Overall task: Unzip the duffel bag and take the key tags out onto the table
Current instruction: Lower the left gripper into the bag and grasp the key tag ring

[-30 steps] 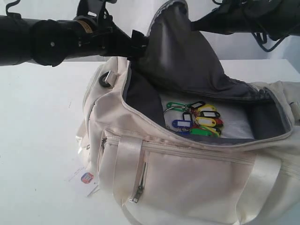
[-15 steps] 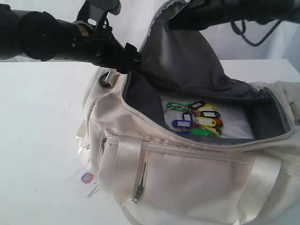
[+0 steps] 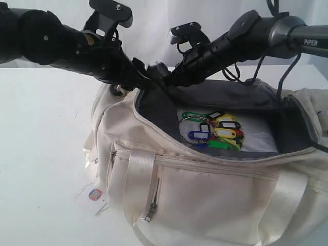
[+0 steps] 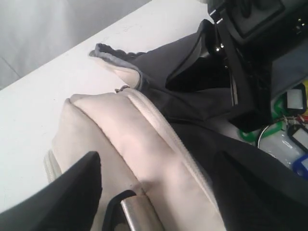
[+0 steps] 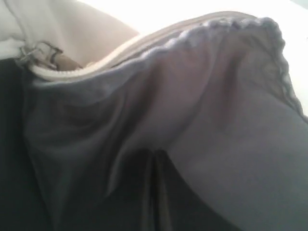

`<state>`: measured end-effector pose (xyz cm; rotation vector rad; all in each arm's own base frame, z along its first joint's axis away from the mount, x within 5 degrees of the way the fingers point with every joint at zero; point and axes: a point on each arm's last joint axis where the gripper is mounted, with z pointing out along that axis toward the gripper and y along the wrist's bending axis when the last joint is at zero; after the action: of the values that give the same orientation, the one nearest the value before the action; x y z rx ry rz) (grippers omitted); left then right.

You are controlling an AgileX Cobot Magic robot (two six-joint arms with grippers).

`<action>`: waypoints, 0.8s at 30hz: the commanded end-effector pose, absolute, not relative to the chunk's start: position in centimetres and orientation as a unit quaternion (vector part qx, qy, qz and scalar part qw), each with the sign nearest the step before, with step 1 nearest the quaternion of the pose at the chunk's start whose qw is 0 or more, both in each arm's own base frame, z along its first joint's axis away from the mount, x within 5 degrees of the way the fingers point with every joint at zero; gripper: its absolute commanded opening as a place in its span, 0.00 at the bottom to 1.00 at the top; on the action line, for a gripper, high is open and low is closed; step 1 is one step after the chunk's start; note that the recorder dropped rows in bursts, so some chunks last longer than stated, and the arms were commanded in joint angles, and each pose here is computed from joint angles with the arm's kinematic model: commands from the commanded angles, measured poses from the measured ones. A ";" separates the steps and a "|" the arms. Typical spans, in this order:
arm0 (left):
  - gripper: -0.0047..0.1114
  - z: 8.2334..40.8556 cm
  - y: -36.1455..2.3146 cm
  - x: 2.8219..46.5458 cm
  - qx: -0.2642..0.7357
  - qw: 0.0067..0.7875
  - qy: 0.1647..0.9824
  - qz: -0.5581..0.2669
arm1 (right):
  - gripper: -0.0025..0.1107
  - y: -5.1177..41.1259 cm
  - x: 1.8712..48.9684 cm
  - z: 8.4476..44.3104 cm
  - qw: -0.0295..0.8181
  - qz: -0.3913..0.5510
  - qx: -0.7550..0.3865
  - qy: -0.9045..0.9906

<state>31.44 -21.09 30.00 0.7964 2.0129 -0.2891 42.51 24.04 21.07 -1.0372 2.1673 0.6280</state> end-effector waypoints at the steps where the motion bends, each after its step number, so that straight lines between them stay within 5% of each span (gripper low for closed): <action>1: 0.63 30.6 -20.8 31.0 0.328 0.454 0.820 -0.117 | 0.02 23.5 41.7 25.7 0.366 0.238 -0.401 0.805; 6: 0.60 32.6 -20.4 30.0 0.382 0.446 0.804 -0.095 | 0.02 17.6 37.6 37.4 0.451 0.136 -0.340 0.814; 9: 0.42 35.2 -20.9 30.0 0.425 0.408 0.802 -0.091 | 0.02 12.8 32.3 41.8 0.486 0.088 -0.260 0.829; 14: 0.30 36.9 -25.0 29.1 0.531 0.381 0.728 -0.208 | 0.02 9.2 22.7 40.6 0.499 0.102 -0.226 0.830; 18: 0.04 33.7 -29.1 29.8 0.570 0.328 0.716 -0.234 | 0.02 7.4 17.9 37.9 0.514 0.113 -0.200 0.827; 24: 0.04 31.1 -31.9 31.0 0.580 0.308 0.715 -0.240 | 0.02 6.6 16.1 37.2 0.538 0.121 -0.182 0.814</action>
<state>30.96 -30.88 31.42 1.5198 1.8982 -0.5981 16.51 6.95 37.07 -0.4675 1.9760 0.2824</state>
